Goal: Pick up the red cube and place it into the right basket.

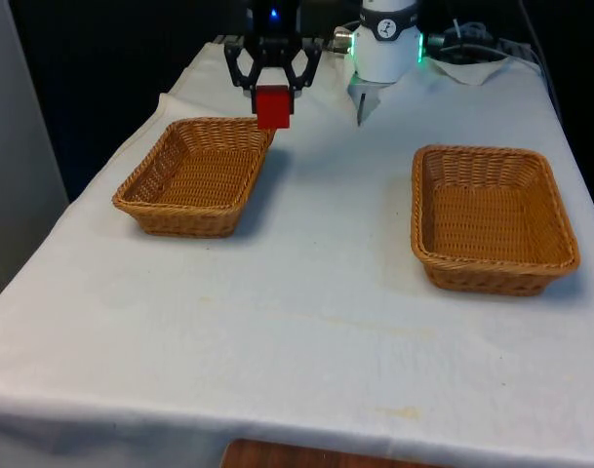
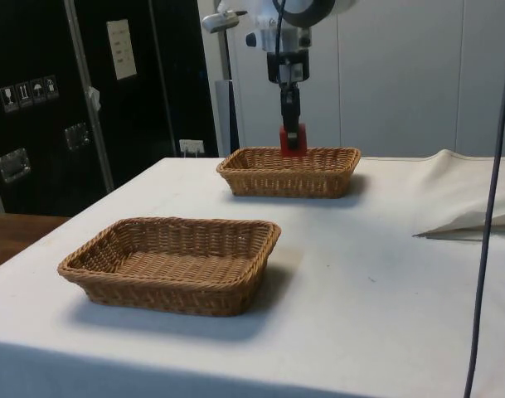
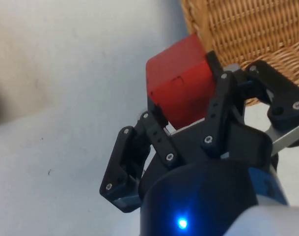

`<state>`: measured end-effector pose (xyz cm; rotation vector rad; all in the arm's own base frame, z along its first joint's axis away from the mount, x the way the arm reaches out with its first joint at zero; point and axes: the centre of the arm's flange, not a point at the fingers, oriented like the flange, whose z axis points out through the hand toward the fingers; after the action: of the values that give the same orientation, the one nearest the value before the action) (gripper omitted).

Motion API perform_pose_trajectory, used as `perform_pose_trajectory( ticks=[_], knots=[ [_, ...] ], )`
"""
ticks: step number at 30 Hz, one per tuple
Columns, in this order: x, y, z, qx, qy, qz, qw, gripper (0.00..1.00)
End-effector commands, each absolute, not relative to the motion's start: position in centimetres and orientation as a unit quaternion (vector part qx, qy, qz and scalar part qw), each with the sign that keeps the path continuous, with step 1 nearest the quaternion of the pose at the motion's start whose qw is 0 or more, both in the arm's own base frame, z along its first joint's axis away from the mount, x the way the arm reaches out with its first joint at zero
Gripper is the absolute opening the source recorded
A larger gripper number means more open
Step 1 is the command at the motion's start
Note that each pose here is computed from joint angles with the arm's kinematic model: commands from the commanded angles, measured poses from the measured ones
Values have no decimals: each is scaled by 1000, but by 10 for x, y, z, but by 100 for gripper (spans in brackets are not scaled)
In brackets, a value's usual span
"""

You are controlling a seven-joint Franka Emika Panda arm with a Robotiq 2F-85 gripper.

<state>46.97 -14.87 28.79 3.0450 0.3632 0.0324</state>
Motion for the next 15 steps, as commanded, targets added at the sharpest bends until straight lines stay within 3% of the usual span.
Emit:
perform_pose_trajectory(
  ticks=[1, 15],
  knots=[
    [469, -154, 289, 993, 116, 11, 33, 2],
    [471, -179, 288, 995, 91, 19, 32, 2]
  ],
)
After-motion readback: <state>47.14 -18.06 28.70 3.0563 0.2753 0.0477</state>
